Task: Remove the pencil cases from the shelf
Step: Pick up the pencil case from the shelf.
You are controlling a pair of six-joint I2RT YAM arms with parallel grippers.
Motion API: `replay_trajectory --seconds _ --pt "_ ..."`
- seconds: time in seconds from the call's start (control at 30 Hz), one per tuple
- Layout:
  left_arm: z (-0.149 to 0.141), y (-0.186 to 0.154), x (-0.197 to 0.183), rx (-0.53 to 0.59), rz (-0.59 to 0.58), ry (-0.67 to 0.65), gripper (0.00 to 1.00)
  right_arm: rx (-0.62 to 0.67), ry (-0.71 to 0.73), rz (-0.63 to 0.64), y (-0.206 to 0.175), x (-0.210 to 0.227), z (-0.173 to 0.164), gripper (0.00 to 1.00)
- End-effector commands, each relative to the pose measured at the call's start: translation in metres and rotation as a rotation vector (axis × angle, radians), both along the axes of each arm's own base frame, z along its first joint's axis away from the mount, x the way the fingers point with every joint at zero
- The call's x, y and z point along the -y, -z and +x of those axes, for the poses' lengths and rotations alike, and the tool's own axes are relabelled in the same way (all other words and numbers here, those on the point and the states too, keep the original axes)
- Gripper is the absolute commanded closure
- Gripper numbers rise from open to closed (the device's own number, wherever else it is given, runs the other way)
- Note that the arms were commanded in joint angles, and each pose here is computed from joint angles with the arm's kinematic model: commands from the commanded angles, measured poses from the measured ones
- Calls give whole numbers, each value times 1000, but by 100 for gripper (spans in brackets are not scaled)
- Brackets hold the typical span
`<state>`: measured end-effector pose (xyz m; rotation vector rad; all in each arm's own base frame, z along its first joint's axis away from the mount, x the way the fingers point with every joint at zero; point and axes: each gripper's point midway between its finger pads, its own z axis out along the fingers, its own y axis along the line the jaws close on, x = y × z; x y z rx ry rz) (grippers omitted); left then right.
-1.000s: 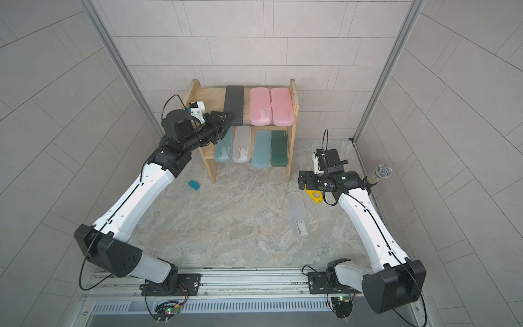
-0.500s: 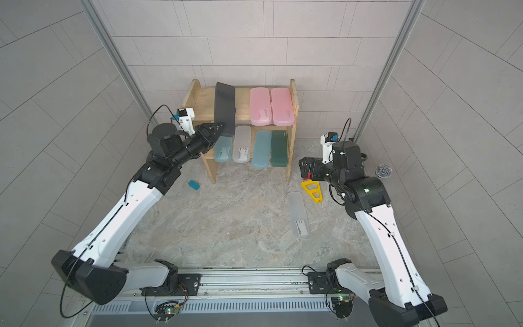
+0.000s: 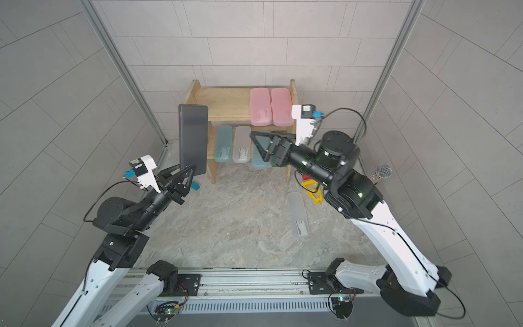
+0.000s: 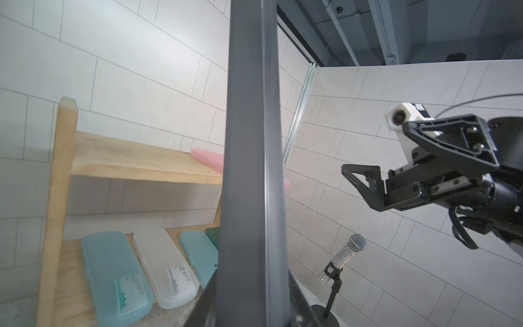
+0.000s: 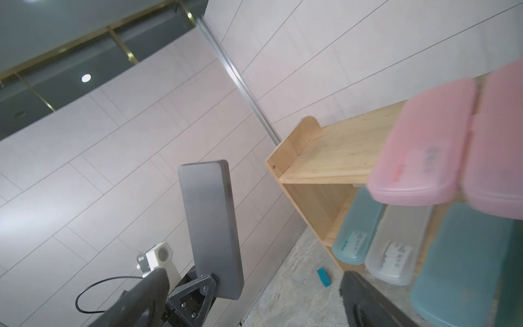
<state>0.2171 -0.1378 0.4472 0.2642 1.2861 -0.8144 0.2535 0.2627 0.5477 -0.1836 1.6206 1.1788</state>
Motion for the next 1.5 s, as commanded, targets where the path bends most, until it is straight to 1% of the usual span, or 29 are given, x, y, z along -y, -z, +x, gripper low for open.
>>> replay_trajectory --seconds 0.0,0.13,0.27,0.33,0.73,0.9,1.1,1.17,1.23,1.3,1.37,1.4,1.43,1.47 --pt "-10 -9 -5 90 34 -33 100 3 18 -87 10 -31 10 0" --pt "-12 -3 -10 79 66 -64 100 1 -5 -155 20 -71 13 0" --pt "-8 6 -18 48 92 -123 100 7 -29 -197 24 -97 9 0" --pt "-8 7 -21 49 101 -143 100 8 -42 -204 26 -108 8 0" --pt "-11 14 -24 55 121 -157 100 -32 -113 -221 34 -155 15 0" --pt "-11 12 -23 62 126 -153 100 -47 -118 -245 43 -166 21 0" --pt "-10 16 -22 57 135 -151 100 -54 -151 -243 47 -178 19 0" --pt "-11 16 -22 59 135 -150 100 -59 -147 -254 51 -179 20 4" --pt "-11 17 -22 57 138 -150 100 -62 -145 -264 54 -179 21 14" --pt "-11 16 -22 56 138 -150 100 -64 -144 -271 56 -179 21 26" --pt "-11 17 -23 55 138 -152 100 -72 -134 -282 59 -177 23 33" --pt "-11 17 -23 54 135 -155 96 -72 -129 -292 61 -175 23 35" --pt "-11 18 -24 53 133 -158 72 -70 -125 -301 62 -172 23 36" --pt "-11 18 -25 49 130 -166 47 -70 -122 -311 64 -169 23 37"
